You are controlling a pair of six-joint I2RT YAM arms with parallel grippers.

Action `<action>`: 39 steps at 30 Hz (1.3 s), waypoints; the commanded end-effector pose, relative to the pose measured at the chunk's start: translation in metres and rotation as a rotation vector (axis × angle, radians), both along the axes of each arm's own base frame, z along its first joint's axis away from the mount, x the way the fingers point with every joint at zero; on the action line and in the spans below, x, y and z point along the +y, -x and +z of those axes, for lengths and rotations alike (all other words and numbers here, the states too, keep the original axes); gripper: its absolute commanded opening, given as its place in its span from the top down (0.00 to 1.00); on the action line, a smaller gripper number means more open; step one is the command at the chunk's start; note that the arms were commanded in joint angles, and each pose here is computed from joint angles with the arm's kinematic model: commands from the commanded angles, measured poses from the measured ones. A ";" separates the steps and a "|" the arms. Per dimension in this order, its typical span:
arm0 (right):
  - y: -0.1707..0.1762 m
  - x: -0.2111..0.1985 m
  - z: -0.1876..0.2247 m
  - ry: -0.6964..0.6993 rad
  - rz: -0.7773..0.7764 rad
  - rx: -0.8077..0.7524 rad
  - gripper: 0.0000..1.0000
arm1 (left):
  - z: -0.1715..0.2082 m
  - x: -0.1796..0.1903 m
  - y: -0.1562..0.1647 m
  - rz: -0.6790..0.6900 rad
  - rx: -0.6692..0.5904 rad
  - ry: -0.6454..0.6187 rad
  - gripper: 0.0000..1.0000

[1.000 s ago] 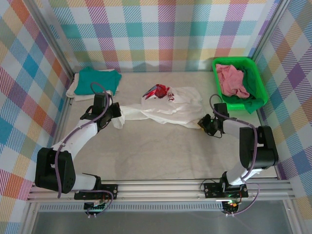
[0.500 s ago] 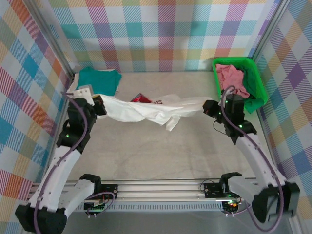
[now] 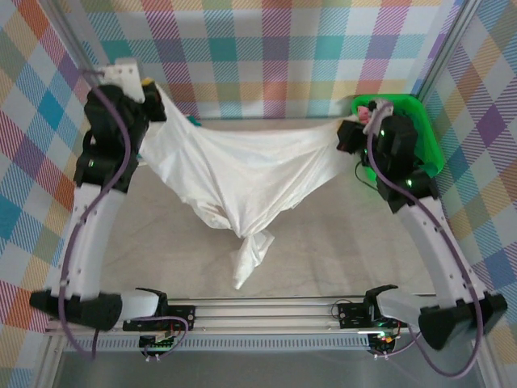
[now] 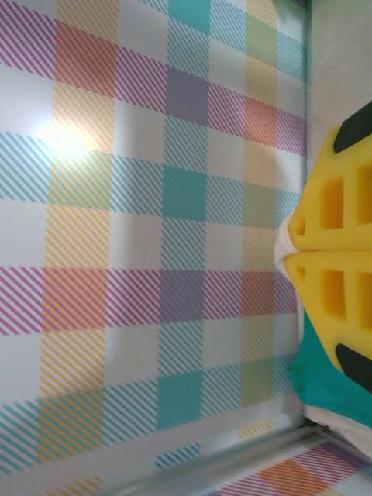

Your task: Fold and stack the t-shirts

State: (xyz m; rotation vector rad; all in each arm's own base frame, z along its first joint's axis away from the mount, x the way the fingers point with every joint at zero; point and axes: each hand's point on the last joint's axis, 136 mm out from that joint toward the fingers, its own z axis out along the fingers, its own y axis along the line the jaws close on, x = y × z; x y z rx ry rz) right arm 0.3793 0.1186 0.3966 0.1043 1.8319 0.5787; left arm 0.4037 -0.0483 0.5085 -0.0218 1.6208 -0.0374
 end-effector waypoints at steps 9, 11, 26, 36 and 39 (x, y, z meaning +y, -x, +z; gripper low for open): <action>-0.136 0.024 0.109 0.020 -0.006 -0.196 1.00 | 0.107 -0.025 -0.108 -0.055 -0.279 -0.066 1.00; -0.145 0.028 0.136 0.012 0.014 -0.238 1.00 | 0.133 -0.026 -0.097 -0.070 -0.386 -0.053 1.00; -0.107 0.002 0.114 0.002 0.034 -0.182 1.00 | 0.163 -0.104 0.048 -0.313 -0.372 -0.330 1.00; -0.001 -0.018 -0.163 -0.089 -0.031 0.335 0.89 | -0.196 -0.092 0.106 -0.312 0.213 -0.081 1.00; 0.048 -0.028 -0.229 -0.085 -0.065 0.495 0.68 | -0.294 -0.098 0.151 -0.368 0.466 0.027 1.00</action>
